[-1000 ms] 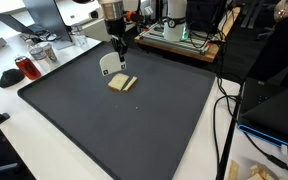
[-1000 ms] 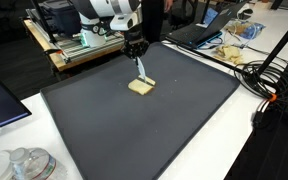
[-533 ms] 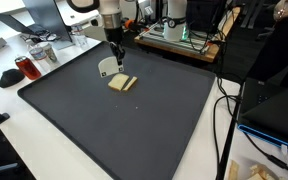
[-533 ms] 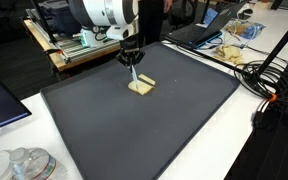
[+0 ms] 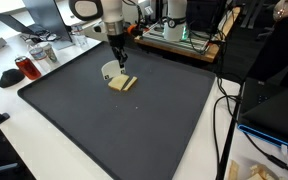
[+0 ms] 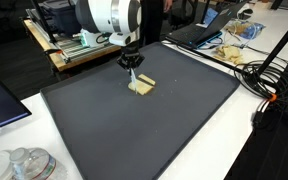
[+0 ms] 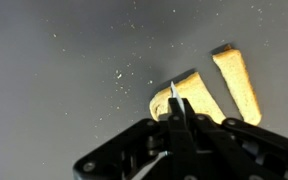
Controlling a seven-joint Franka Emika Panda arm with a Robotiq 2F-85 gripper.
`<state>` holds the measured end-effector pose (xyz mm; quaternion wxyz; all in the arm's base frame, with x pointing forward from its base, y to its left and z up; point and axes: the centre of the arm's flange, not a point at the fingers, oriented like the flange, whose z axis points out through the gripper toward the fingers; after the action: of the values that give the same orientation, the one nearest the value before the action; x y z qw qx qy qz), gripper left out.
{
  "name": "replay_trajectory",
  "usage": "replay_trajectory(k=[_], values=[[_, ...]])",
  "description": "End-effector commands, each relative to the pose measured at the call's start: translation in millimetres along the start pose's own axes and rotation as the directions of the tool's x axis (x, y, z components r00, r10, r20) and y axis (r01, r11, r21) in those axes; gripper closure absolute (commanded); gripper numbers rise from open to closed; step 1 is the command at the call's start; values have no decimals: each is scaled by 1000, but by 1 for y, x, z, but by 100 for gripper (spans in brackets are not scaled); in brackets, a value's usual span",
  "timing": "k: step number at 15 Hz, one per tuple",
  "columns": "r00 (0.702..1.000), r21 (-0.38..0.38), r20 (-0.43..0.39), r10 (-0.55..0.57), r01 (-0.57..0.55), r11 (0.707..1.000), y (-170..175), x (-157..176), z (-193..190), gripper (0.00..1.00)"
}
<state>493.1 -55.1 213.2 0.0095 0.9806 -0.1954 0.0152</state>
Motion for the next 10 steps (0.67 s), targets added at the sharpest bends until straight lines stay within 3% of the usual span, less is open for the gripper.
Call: replay_trajectory(k=[1,10], values=[[1000,-8,12,18,-18,1000,-11,5,-3,99],[998,-28,56,6,-5,1000,-18,15,12,99]])
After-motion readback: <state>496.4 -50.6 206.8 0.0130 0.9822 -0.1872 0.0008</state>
